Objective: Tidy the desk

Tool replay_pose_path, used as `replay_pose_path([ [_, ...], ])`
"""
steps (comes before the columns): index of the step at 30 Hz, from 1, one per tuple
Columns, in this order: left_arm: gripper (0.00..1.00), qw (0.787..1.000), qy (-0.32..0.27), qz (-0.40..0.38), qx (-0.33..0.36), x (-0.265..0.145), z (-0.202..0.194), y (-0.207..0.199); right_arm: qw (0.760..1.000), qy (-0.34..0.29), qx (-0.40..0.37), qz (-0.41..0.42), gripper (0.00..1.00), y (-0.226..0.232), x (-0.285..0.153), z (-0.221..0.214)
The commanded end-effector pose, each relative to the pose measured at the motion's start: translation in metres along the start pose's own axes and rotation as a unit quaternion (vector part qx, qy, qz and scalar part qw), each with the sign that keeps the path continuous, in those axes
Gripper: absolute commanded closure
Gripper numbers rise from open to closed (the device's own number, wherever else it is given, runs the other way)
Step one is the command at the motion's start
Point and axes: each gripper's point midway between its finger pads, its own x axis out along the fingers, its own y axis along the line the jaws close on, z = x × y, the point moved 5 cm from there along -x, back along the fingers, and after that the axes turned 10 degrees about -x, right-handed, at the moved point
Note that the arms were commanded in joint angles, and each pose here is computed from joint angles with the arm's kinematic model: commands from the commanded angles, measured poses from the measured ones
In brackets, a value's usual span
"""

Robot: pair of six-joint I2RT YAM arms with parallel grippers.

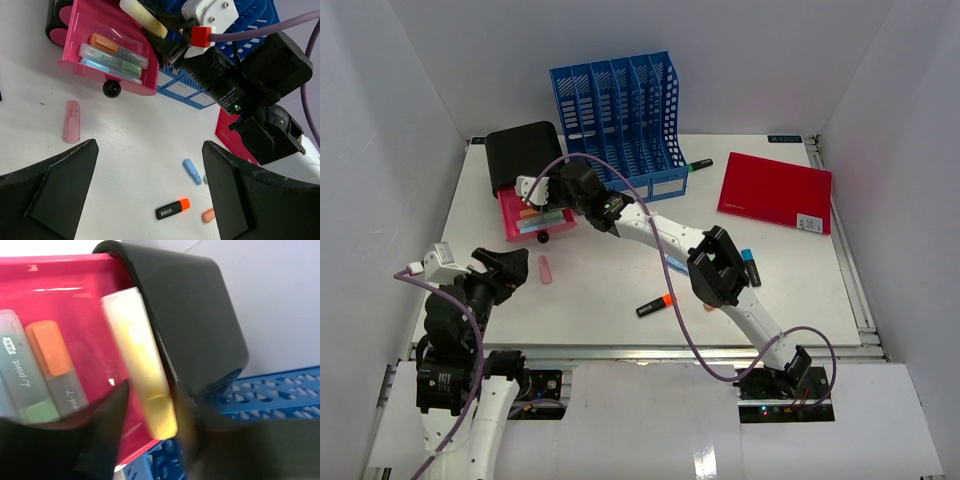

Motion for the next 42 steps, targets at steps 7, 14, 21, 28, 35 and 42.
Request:
replay_pose_path([
  [7,0.04,1.000,0.018,-0.004,-0.020,0.003,-0.007,0.000,0.999,-0.023,-0.024,-0.043,0.27,-0.027,-0.007,0.014],
  [14,0.06,0.995,0.081,-0.003,-0.050,0.017,-0.027,0.001,0.997,-0.067,0.023,-0.004,0.24,-0.058,-0.042,0.047],
  [21,0.10,0.983,0.153,0.015,-0.105,0.039,-0.057,0.012,0.943,-0.203,0.141,0.224,0.26,-0.041,-0.152,0.074],
  [28,0.28,0.950,0.181,0.063,-0.247,0.061,-0.090,0.036,0.919,-0.164,0.224,0.279,0.48,0.016,-0.250,0.020],
  [35,0.42,0.921,0.190,0.121,-0.318,0.080,-0.118,0.068,0.925,-0.099,0.315,0.190,0.62,0.029,-0.318,-0.044],
  [42,0.53,0.915,0.179,0.135,-0.336,0.099,-0.128,0.083,0.922,-0.098,0.350,0.135,0.71,0.024,-0.351,-0.079],
])
